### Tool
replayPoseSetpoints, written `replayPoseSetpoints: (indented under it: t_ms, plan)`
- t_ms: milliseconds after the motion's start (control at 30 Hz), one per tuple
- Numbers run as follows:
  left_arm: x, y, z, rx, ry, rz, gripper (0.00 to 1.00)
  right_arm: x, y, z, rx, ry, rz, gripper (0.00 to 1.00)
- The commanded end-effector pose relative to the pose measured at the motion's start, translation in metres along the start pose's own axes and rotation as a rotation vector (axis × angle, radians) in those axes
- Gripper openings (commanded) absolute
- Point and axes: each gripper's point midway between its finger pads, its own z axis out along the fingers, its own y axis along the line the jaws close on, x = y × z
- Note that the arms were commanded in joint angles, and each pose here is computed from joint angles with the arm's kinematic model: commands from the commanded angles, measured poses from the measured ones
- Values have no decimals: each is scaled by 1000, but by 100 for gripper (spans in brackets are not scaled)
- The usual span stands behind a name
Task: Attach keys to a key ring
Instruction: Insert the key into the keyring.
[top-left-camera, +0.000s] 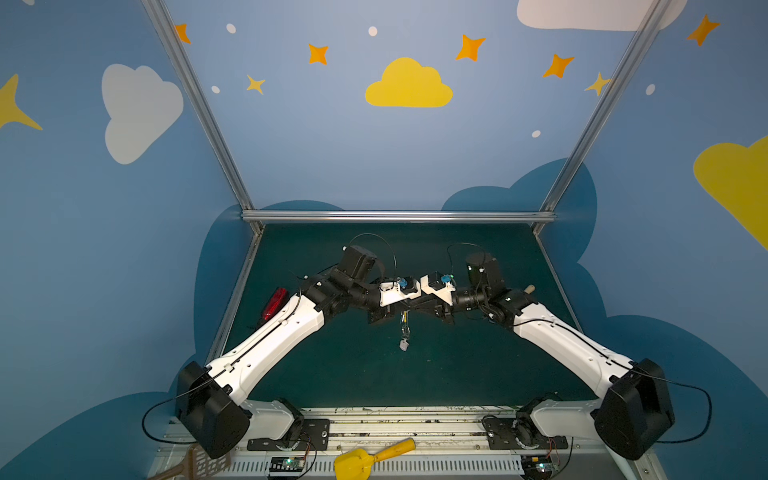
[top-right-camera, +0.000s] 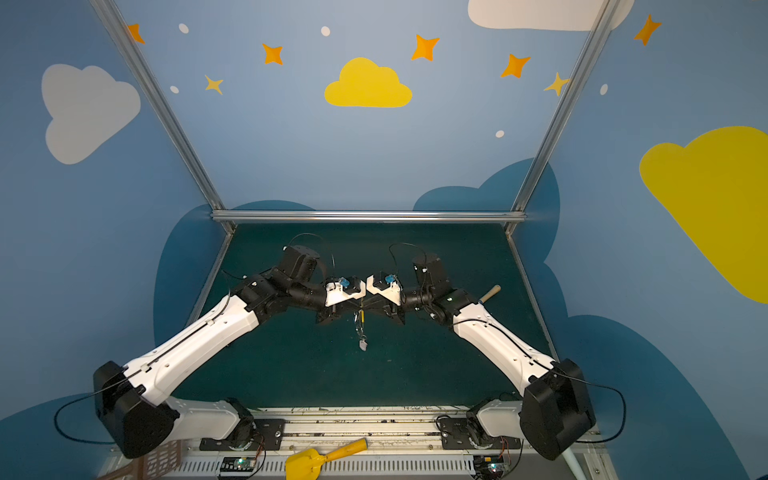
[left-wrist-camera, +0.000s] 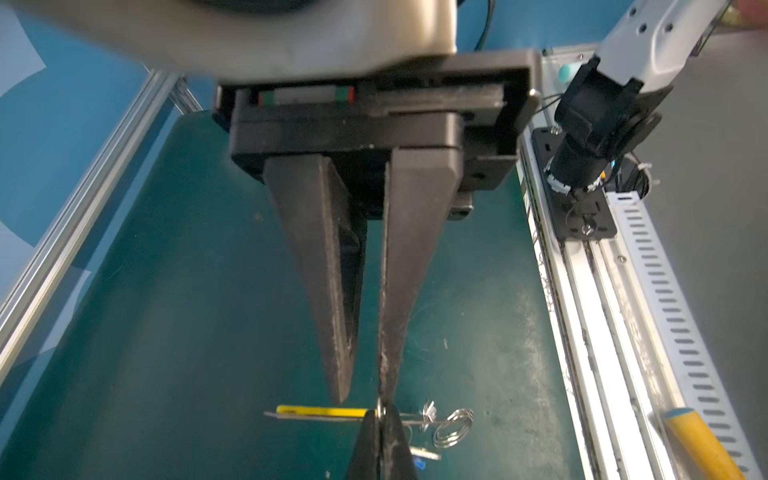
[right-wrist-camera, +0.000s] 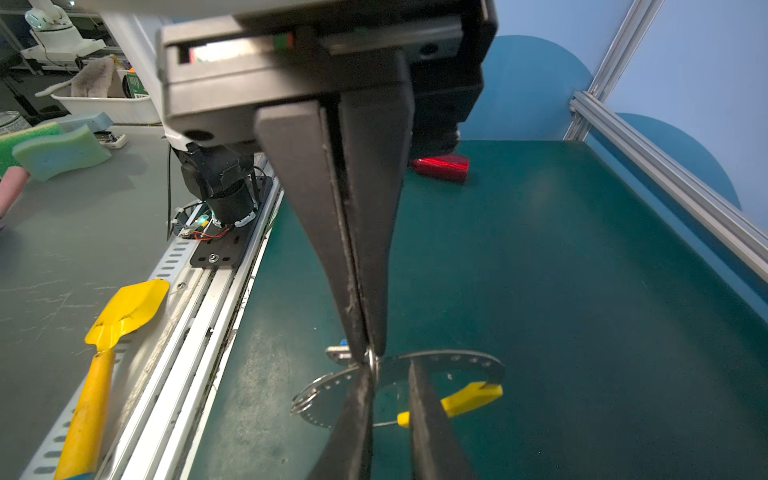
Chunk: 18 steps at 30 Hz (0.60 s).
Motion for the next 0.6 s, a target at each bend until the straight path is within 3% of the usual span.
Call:
replayPoseSetpoints:
  t_ms: [0, 233, 467, 533, 567]
  plan:
    - [3, -9, -4, 33, 58, 46, 3, -4, 2, 0, -30, -7, -4, 19]
    - [-7, -7, -5, 13, 79, 97, 3, -7, 8, 4, -107, -44, 13, 1]
    - [-15, -8, -3, 2, 64, 103, 4, -14, 7, 3, -99, -80, 8, 0]
    - [-15, -3, -3, -35, 47, 94, 11, -14, 7, 3, -95, -85, 9, 0]
    - [-15, 1, -4, -62, 31, 84, 24, -13, 6, 2, -89, -85, 8, 0]
